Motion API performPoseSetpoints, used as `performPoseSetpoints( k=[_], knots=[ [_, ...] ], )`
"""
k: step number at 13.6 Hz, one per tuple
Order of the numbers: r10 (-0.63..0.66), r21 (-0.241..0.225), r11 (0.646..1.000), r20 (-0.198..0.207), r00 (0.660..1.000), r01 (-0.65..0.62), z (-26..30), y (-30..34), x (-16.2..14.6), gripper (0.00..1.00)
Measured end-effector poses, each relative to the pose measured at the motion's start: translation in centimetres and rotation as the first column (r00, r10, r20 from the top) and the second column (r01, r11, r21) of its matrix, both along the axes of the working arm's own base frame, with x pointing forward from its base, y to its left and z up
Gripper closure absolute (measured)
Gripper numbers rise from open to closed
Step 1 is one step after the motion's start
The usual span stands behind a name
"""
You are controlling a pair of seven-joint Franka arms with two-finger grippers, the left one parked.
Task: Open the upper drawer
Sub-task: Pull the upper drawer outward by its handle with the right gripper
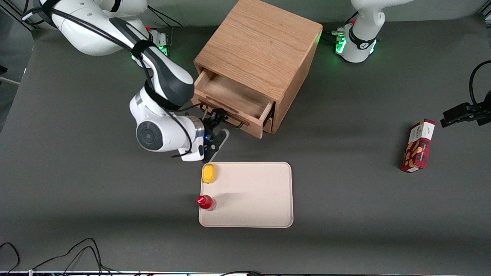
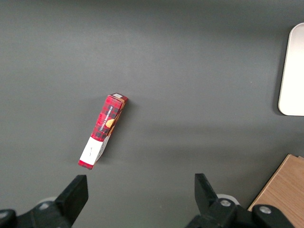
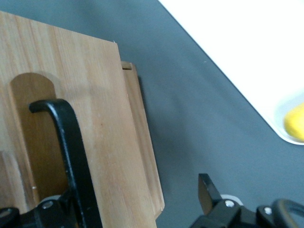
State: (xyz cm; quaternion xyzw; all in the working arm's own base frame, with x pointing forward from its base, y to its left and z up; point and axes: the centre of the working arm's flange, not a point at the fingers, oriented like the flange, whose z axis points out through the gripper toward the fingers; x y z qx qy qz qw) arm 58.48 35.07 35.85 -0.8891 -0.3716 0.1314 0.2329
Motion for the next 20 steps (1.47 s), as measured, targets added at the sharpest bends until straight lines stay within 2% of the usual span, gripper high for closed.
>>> performPoseSetpoints(
  k=[5,10,15,20],
  knots=[
    [-0.015,-0.023,1.0,-0.009,1.0,0.015,0.9,-2.7,3.0,0.0],
    [-0.054,-0.035,0.998,0.01,0.998,0.054,0.1,-5.2,6.1,0.0],
    [-0.016,-0.057,0.998,0.015,1.0,0.017,1.2,-7.1,7.3,0.0],
    [-0.021,-0.057,0.998,0.029,0.999,0.022,1.7,-8.8,8.6,0.0]
  ],
)
